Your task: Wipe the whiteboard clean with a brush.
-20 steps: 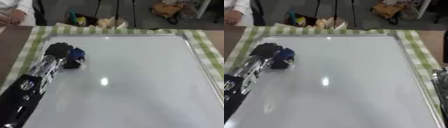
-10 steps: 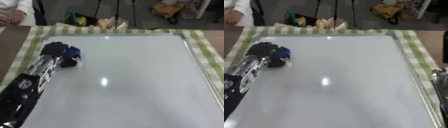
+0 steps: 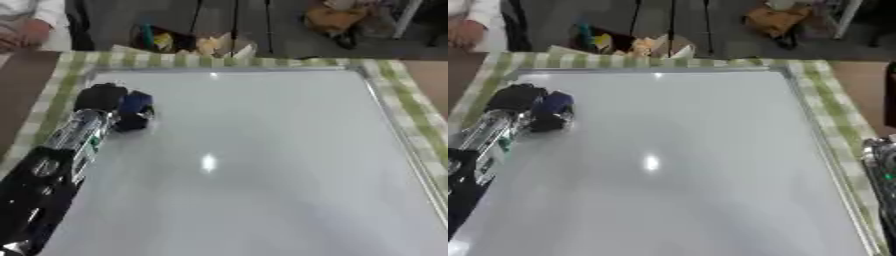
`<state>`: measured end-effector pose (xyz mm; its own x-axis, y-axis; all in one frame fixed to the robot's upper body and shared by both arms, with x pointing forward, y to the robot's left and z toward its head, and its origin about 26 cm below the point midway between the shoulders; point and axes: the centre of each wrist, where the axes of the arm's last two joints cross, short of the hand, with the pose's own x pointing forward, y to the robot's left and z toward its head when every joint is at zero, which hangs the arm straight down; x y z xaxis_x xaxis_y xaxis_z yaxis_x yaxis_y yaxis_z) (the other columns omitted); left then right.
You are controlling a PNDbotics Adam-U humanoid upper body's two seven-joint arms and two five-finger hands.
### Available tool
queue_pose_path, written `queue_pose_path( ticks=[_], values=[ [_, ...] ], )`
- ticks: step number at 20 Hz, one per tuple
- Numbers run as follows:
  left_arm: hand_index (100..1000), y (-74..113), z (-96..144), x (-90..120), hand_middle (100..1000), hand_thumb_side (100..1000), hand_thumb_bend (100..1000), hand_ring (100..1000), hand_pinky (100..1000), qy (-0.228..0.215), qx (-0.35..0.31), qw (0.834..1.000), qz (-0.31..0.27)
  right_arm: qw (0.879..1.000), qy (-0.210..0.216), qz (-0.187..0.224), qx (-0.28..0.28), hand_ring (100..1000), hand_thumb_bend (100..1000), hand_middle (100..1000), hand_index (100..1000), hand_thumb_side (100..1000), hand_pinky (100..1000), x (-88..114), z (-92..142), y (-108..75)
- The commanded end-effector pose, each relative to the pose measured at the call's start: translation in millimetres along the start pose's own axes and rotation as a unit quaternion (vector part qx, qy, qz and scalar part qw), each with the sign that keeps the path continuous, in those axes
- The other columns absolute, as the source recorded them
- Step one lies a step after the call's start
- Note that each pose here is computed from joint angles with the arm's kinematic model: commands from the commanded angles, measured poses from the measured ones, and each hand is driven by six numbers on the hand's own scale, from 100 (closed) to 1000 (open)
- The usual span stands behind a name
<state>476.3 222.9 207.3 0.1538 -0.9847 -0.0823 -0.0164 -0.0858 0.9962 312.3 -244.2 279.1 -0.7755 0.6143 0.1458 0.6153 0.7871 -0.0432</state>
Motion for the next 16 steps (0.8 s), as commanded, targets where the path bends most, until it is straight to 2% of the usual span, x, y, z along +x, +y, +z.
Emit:
queue_pose_path(
  ticks=[1, 16],
  values=[
    [778, -3.2, -5, -18, 487, 842, 100, 464, 310, 0.032, -0.008, 0.999, 0.002, 1.0, -0.011, -0.001, -0.002, 837, 100, 770, 821, 961, 812, 2, -6, -3.6],
    [777, -4.4, -8, -35, 485, 822, 100, 462, 305, 0.085, 0.007, 0.996, 0.003, 1.0, -0.01, 0.0, -0.002, 837, 100, 770, 822, 960, 812, 2, -6, -3.9]
  ],
)
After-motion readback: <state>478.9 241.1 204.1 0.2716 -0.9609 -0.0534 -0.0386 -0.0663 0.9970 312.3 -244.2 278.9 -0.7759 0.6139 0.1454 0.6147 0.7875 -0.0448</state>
